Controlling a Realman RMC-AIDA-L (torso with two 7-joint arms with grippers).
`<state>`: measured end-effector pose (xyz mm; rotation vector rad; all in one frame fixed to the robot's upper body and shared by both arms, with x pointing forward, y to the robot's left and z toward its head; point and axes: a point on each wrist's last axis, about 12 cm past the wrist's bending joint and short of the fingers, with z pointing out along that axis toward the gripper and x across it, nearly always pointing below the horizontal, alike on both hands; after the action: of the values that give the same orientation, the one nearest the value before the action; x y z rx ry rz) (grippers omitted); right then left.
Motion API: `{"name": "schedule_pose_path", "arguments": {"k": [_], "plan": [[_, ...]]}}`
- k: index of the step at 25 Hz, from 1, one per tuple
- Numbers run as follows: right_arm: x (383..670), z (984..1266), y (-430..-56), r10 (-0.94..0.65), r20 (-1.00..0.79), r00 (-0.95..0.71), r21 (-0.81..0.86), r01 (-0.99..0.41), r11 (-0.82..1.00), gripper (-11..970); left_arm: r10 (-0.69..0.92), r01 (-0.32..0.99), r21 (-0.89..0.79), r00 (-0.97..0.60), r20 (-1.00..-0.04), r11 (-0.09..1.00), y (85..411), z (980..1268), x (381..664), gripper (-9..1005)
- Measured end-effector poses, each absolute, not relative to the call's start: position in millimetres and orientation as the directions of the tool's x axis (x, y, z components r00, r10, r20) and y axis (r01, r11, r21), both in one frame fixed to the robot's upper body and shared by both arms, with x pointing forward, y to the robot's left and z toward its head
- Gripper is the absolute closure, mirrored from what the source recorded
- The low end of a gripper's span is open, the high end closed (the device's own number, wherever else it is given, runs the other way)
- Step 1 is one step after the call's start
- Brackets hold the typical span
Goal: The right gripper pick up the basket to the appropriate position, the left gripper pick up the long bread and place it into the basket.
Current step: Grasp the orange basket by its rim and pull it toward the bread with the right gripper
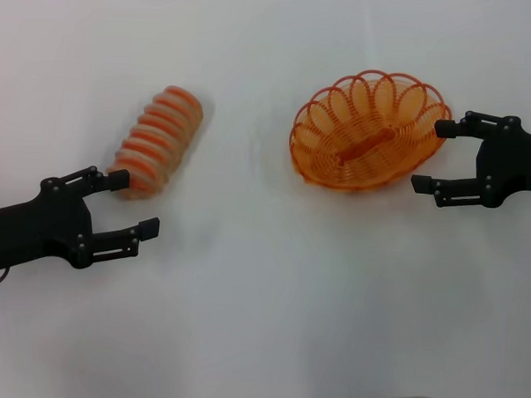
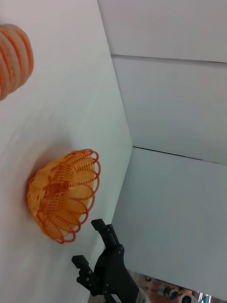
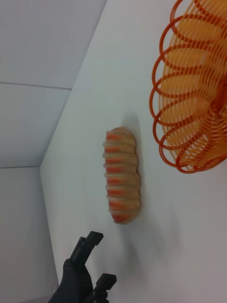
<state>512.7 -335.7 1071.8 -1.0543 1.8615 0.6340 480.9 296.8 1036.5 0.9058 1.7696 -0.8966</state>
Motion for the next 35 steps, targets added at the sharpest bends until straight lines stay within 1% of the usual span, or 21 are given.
{"name": "schedule_pose_path", "arguments": {"k": [13,21,26,32,35], "plan": [[512.7,1072.1,-335.7,-0.411,-0.876,-0.253,0.01,-0.861,0.509,28,0.186,0.865,-0.185,-0.3,-0.936,0.465,297.2,1037.6,481.7,136],[513.3,1075.0,-335.9,-0.386,-0.882,-0.272,0.038,-0.855,0.517,34,0.177,0.866,-0.194,-0.305,-0.936,0.461,296.0,1040.6,484.9,137],[519.2,1087.1,-340.5,-0.305,-0.891,-0.337,0.124,-0.827,0.549,38,0.18,0.866,-0.192,-0.304,-0.936,0.461,296.3,1041.9,486.3,137],[538.8,1111.8,-352.9,-0.138,-0.852,-0.506,0.315,-0.704,0.636,43,0.181,0.865,-0.195,-0.308,-0.934,0.462,297.5,1042.7,487.3,137],[547.3,1124.6,-354.8,-0.088,-0.815,-0.573,0.382,-0.645,0.662,46,0.181,0.864,-0.2,-0.312,-0.933,0.462,297.9,1043.3,488.1,137]]}}
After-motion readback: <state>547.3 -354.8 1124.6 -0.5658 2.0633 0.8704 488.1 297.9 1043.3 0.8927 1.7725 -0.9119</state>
